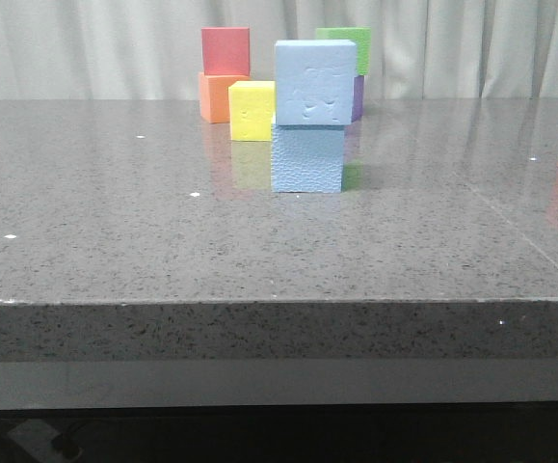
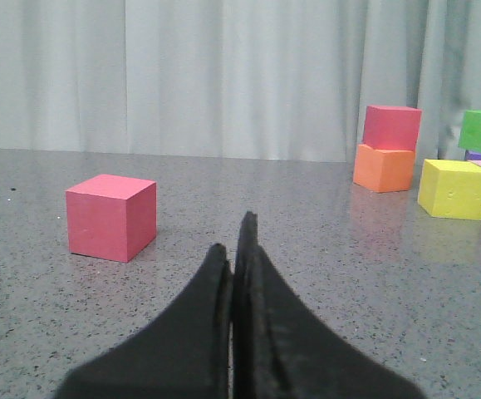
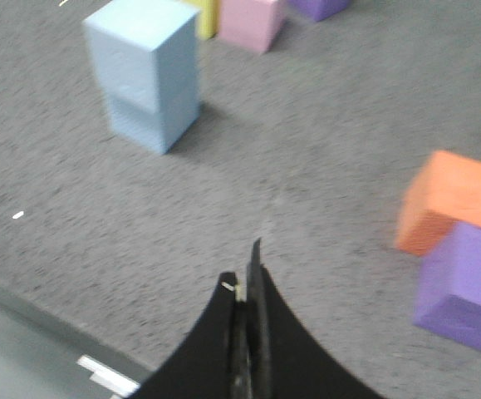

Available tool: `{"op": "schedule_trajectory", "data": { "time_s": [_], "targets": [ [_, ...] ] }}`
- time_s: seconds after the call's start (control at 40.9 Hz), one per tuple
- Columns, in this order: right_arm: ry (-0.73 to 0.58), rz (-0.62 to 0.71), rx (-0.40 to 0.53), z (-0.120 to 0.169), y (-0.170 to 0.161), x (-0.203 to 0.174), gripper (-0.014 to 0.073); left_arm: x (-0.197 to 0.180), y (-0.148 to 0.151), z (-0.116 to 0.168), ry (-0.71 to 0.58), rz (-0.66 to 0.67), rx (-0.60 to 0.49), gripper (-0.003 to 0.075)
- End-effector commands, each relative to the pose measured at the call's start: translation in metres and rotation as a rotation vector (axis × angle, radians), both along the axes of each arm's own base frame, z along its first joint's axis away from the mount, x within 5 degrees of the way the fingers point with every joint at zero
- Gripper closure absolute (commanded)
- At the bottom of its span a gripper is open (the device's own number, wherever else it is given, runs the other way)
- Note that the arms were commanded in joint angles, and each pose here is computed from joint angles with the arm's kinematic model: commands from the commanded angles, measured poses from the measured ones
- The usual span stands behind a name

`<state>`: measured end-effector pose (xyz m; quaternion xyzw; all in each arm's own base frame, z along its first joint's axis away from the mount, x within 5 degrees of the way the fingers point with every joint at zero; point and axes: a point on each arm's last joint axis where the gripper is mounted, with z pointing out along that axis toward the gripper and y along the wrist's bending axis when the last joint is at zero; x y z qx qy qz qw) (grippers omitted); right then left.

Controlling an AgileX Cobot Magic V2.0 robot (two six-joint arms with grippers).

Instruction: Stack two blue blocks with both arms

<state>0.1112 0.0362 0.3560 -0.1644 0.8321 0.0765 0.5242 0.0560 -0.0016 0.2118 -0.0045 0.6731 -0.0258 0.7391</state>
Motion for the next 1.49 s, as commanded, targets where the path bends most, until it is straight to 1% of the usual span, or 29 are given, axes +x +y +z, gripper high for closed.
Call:
{"op": "schedule_trajectory", "data": {
  "time_s": [0.0, 0.147, 0.318, 0.44, 0.611, 0.88, 1.1, 1.466],
  "targets": [
    [-0.178, -0.073, 0.024, 0.009, -0.011, -0.010, 0.0717, -0.003, 0.000, 0.008, -0.099, -0.002, -0.016, 0.0741],
    [-0.330, -0.161, 0.050, -0.007, -0.022, -0.026, 0.0717, -0.003, 0.000, 0.008, -0.099, -0.002, -0.016, 0.0741],
    [-0.450, -0.235, 0.063, -0.040, -0.029, -0.040, 0.0717, -0.003, 0.000, 0.008, -0.099, -0.002, -0.016, 0.0741],
    [-0.482, -0.275, 0.067, -0.067, -0.032, -0.046, 0.0717, -0.003, 0.000, 0.008, -0.099, -0.002, -0.016, 0.0741],
    [-0.510, -0.310, 0.076, -0.096, -0.035, -0.052, 0.0717, -0.003, 0.000, 0.008, -0.099, -0.002, -0.016, 0.0741],
    [-0.559, -0.325, 0.083, -0.127, -0.036, -0.058, 0.0717, -0.003, 0.000, 0.008, -0.099, -0.002, -0.016, 0.0741],
    [-0.597, -0.335, 0.090, -0.144, -0.037, -0.057, 0.0717, -0.003, 0.000, 0.008, -0.099, -0.002, -0.016, 0.0741],
    [-0.590, -0.334, 0.092, -0.144, -0.037, -0.057, 0.0717, -0.003, 0.000, 0.008, -0.099, -0.002, -0.016, 0.0741]
  ]
}}
